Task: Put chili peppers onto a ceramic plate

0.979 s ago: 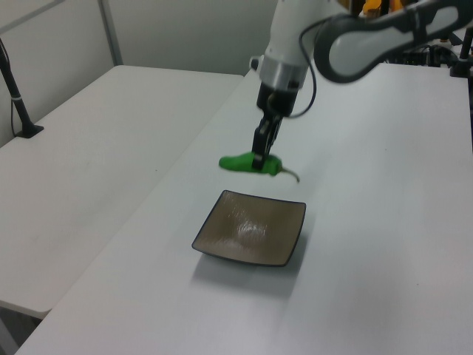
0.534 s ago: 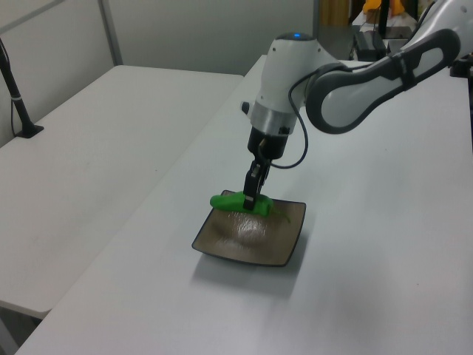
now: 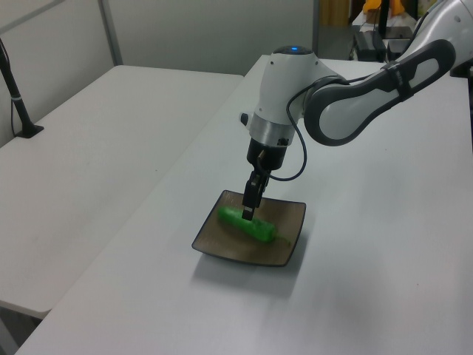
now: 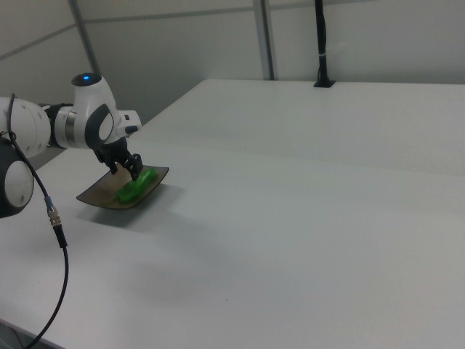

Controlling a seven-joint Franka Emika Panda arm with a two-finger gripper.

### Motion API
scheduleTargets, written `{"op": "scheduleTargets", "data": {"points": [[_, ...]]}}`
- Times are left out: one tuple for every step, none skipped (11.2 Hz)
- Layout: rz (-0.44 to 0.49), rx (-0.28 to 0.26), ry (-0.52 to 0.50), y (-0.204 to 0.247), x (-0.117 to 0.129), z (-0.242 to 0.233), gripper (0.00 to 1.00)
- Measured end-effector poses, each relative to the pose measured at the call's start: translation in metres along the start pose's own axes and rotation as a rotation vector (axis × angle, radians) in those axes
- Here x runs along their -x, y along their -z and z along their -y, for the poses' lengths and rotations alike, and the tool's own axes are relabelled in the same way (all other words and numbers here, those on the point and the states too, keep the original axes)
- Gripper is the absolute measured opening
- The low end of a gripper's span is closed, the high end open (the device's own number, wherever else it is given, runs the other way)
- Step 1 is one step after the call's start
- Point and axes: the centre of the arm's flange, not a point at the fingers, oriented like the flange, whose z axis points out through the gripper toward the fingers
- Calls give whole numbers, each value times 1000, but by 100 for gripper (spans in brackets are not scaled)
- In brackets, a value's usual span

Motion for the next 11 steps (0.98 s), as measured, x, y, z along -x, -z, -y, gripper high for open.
{"op": "scheduleTargets", "data": {"points": [[-3, -1, 0, 1, -1, 0, 86], [-10, -2, -1, 6, -2, 0, 100], [-23, -5, -1, 15, -5, 0, 100], [-40, -7, -1, 30, -7, 0, 100], [-40, -2, -5, 49, -9, -3, 100], [-30, 6, -15, 77, -10, -10, 100], [-14, 18, -31, 115, -10, -22, 100], [12, 32, -48, 149, -6, -34, 100], [45, 50, -68, 186, 2, -48, 100], [79, 67, -89, 221, 12, -62, 100], [117, 83, -112, 253, 25, -76, 100]]}}
